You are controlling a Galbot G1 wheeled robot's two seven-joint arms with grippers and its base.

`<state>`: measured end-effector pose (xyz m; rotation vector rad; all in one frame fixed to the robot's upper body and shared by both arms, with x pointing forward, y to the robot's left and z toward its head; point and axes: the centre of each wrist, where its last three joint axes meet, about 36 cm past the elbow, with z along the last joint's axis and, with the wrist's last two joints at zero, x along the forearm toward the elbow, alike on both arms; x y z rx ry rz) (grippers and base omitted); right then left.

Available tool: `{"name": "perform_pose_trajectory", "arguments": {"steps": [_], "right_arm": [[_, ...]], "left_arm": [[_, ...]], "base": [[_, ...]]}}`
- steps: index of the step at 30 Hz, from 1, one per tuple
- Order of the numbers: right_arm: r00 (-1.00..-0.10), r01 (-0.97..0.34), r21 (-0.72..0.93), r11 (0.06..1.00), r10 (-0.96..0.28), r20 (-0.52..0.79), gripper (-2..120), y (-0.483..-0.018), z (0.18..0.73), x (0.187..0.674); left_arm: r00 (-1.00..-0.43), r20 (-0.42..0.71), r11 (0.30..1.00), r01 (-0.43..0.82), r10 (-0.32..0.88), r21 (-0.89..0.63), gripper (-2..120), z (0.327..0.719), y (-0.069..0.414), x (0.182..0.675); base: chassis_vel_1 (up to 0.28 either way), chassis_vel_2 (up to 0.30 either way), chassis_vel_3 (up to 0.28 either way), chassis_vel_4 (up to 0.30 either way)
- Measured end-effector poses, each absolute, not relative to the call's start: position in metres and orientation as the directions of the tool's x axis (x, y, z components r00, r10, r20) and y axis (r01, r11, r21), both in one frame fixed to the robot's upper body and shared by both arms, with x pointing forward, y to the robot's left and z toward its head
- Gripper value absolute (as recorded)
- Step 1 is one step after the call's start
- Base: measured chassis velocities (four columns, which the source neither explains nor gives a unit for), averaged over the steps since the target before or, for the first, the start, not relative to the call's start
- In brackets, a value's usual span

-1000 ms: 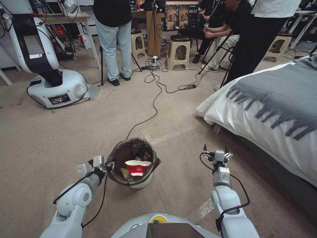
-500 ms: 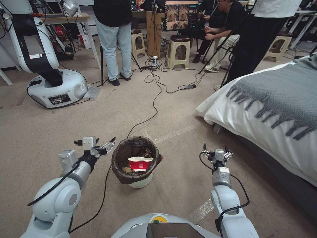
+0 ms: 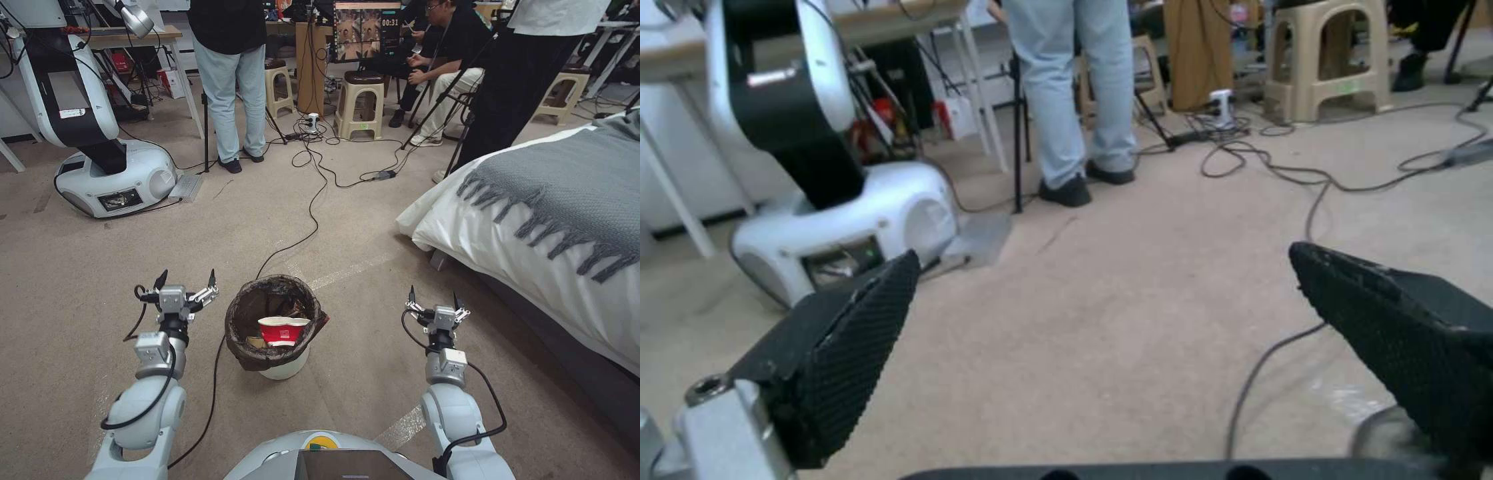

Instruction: Pick up the trash bin, then pick up the garbage from the floor and place it into the trash bin.

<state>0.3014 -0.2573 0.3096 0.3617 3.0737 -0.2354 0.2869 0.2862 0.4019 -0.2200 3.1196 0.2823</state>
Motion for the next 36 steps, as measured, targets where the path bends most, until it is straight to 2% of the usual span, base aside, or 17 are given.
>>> {"name": "perform_pose_trajectory", "arguments": {"steps": [7,11,36], "right_arm": [[-0.972,0.233,-0.135,0.963,0.228,-0.051,100,-0.255,0.304,0.295],[-0.973,0.232,-0.131,0.964,0.227,-0.051,100,-0.255,0.303,0.294],[-0.975,0.219,-0.131,0.967,0.212,-0.061,100,-0.257,0.301,0.295]], "left_arm": [[-0.984,-0.058,0.967,-0.175,-0.167,0.187,100,0.37,0.291,0.288],[-0.983,-0.061,0.966,-0.183,-0.175,0.18,100,0.364,0.291,0.288],[-0.98,-0.073,0.963,-0.196,-0.186,0.183,100,0.364,0.294,0.291]], "base": [[0.0,0.0,0.0,0.0],[0.0,0.0,0.0,0.0],[0.0,0.0,0.0,0.0]]}}
